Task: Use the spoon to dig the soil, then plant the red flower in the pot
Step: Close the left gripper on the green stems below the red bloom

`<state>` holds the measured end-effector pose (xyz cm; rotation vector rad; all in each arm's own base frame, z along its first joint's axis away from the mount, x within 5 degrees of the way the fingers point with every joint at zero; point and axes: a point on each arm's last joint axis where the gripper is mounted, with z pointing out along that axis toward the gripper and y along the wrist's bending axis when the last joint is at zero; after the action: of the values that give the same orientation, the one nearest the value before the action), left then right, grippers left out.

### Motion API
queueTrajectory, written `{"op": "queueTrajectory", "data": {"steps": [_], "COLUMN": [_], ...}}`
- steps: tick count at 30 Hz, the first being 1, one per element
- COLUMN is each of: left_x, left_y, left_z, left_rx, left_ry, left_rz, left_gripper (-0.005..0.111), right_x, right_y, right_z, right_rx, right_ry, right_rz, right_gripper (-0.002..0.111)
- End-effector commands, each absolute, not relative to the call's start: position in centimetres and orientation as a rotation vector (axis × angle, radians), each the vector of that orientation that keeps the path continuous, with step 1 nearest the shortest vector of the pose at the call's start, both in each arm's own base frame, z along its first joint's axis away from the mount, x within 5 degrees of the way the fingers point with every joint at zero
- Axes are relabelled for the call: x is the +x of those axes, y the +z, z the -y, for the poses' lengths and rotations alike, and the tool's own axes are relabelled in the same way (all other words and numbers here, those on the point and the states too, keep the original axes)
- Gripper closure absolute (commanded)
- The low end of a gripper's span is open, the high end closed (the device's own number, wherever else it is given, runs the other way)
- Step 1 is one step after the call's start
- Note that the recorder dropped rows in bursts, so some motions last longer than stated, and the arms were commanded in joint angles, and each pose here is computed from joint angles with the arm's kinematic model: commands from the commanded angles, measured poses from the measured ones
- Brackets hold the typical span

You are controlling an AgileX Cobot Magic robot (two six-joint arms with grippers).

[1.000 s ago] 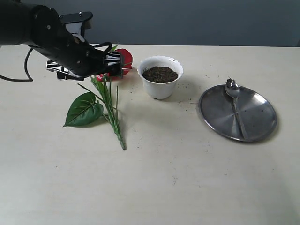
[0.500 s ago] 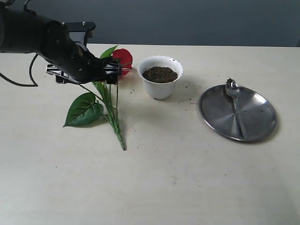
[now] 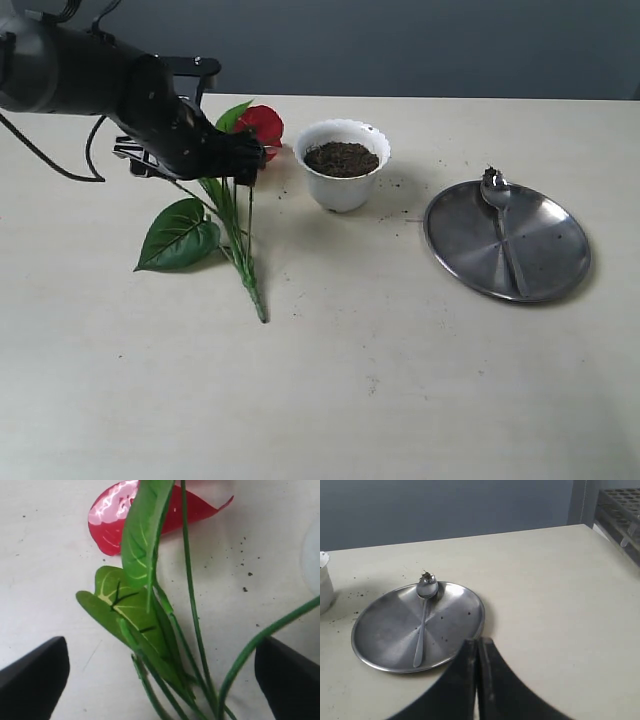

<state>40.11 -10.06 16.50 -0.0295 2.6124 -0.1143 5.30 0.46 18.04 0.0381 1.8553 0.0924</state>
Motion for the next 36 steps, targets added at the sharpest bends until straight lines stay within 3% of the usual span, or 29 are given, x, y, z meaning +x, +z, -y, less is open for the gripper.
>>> {"op": "queueTrajectory", "data": {"steps": [1,18,29,36], "left_x": [40.4,40.6,41.4,41.7], "left_y": [15.0,13.5,14.1,12.7], "left_z": [9.3,9.6,10.8,11.3], "left_rx": [-0.061,-0.219,-0.143,-0.118], "left_ry": [-0.089,-0.199,-0.188,-0.161], "left_rz": [-2.663,-2.694,-2.721,-2.8], "left_gripper": [0.014,0.015,0.016,0.016], "right_x": [5.3,5.3,5.3,5.3], "right_y": [18.1,18.1,18.1,18.1], "right_z": [-0.4,-0.4,-0.4,-0.4], "right_rx": [0.039,0.039,0.039,0.039], "right_ry": [0.085,0.086,0.086,0.086], "right_rz": [-1.841,-1.844,-1.844,-1.844], "right_gripper": [0.108,0.108,0.108,0.108]}}
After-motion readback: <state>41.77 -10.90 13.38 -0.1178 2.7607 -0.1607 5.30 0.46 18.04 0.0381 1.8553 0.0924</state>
